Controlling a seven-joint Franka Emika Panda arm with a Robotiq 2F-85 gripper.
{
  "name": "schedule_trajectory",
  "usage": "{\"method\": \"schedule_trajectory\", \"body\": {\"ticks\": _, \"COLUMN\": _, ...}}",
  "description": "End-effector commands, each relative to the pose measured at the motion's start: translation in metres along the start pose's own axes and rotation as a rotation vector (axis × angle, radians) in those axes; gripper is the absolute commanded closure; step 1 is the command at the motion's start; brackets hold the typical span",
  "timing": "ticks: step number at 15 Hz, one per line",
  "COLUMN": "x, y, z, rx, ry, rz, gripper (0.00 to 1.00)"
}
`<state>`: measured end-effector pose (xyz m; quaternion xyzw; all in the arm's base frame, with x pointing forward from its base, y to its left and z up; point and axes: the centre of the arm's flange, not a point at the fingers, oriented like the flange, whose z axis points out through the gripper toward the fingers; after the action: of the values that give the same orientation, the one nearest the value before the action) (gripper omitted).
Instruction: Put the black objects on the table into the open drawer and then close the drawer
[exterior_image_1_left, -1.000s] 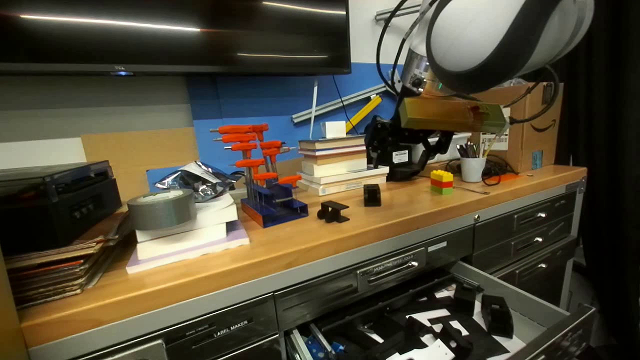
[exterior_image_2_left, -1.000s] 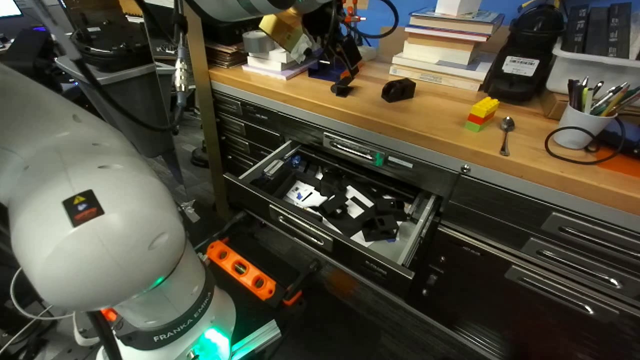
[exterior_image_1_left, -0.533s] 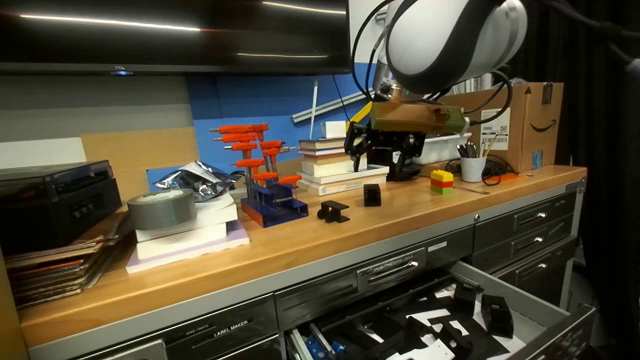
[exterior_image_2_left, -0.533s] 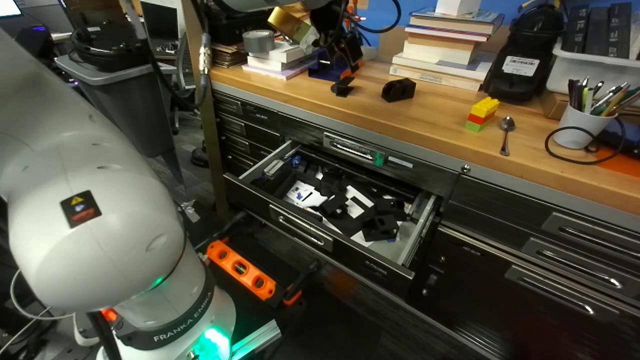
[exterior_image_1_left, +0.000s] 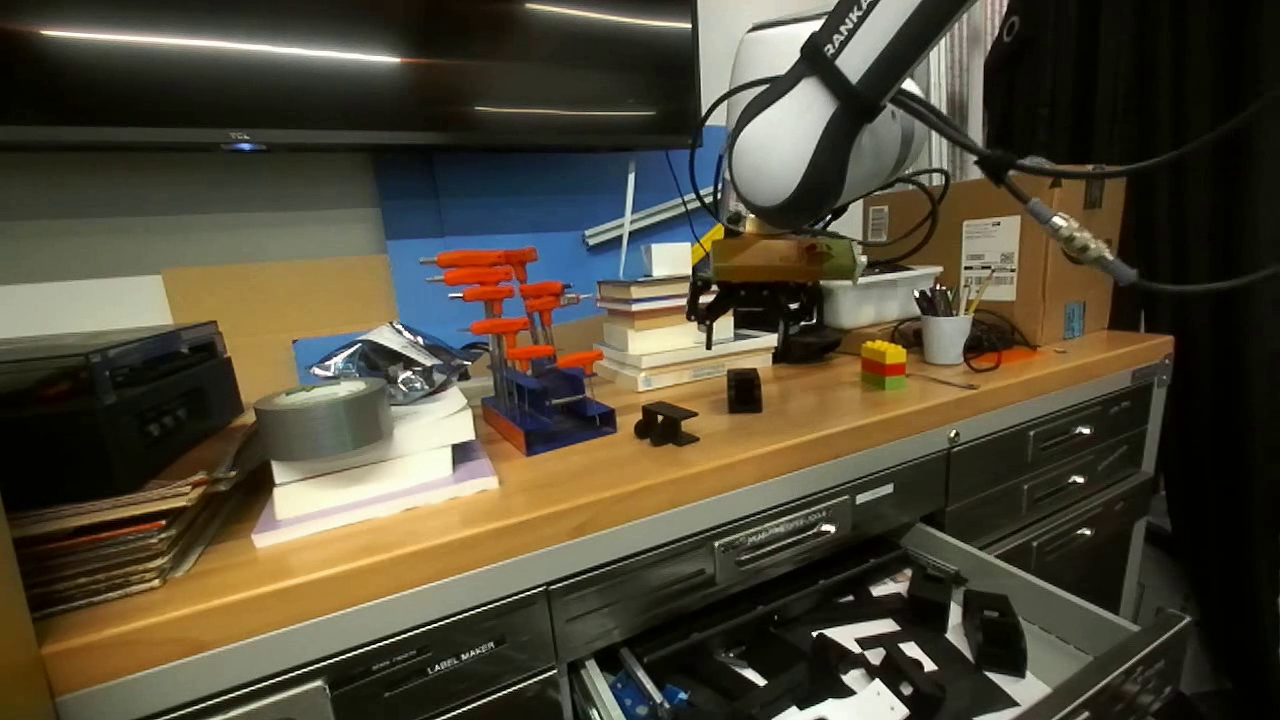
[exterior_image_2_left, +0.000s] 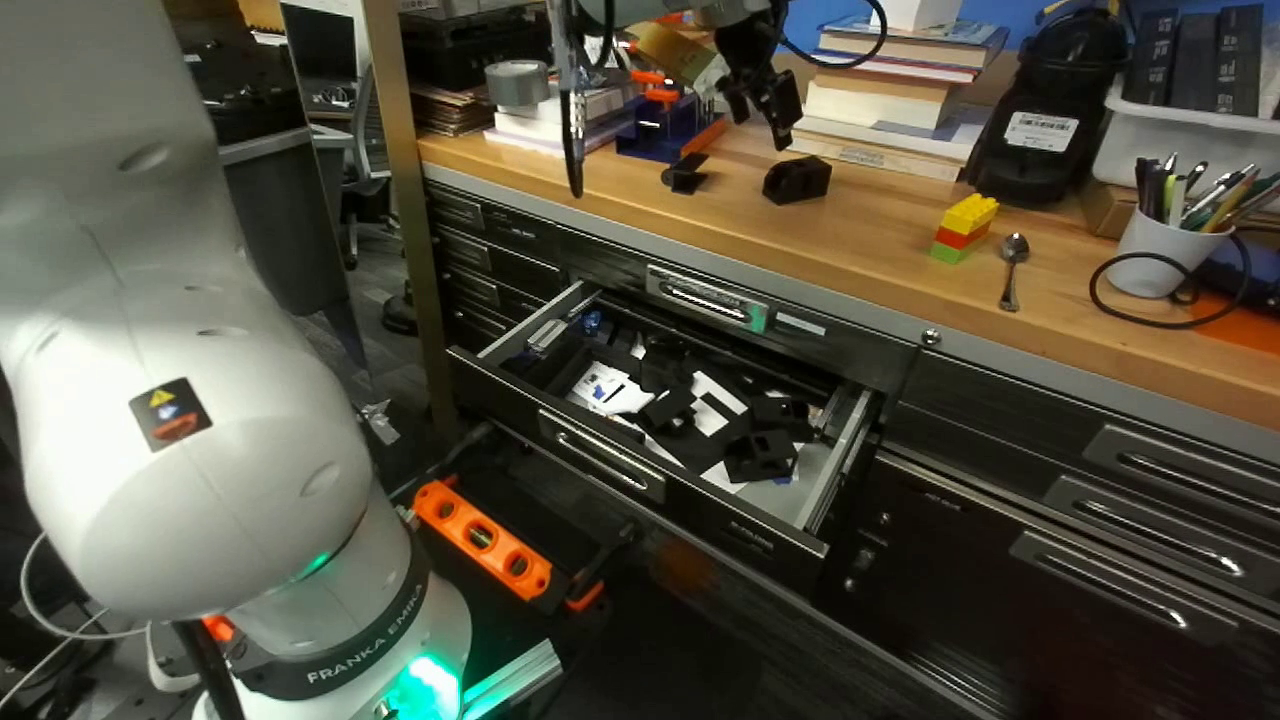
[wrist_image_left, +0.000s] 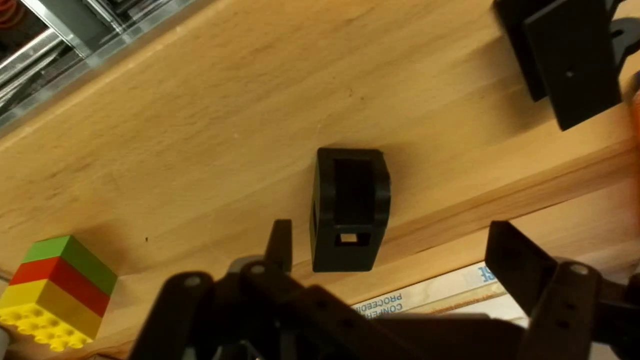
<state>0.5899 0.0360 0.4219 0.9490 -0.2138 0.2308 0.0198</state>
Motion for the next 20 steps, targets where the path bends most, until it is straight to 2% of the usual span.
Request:
{"method": "schedule_trajectory", "body": {"ticks": 1, "x": 0.042, "y": -0.020, "z": 0.033, "rx": -0.033, "ry": -0.032, "rz": 0.034, "gripper": 0.00}}
{"method": "schedule_trajectory", "body": {"ticks": 7, "x": 0.058, "y": -0.020, "z": 0.073, "rx": -0.101, "ry": -0.099, "rz": 0.056, "gripper": 0.00}}
{"method": "schedule_trajectory", "body": {"ticks": 15, "x": 0.061, "y": -0.021, "z": 0.090, "rx": -0.142, "ry": -0.159, "rz": 0.086, "gripper": 0.00}}
{"method": "schedule_trajectory", "body": {"ticks": 16, "x": 0.062, "y": -0.021, "z": 0.090, "rx": -0.144, "ry": -0.166, "rz": 0.087, "gripper": 0.25}}
{"method": "schedule_trajectory", "body": {"ticks": 18, "x": 0.062, "y": -0.021, "z": 0.092, "rx": -0.150, "ry": -0.177, "rz": 0.091, "gripper": 0.32}}
{"method": "schedule_trajectory", "body": {"ticks": 20, "x": 0.063, "y": -0.021, "z": 0.093, "rx": -0.156, "ry": -0.185, "rz": 0.094, "gripper": 0.47}}
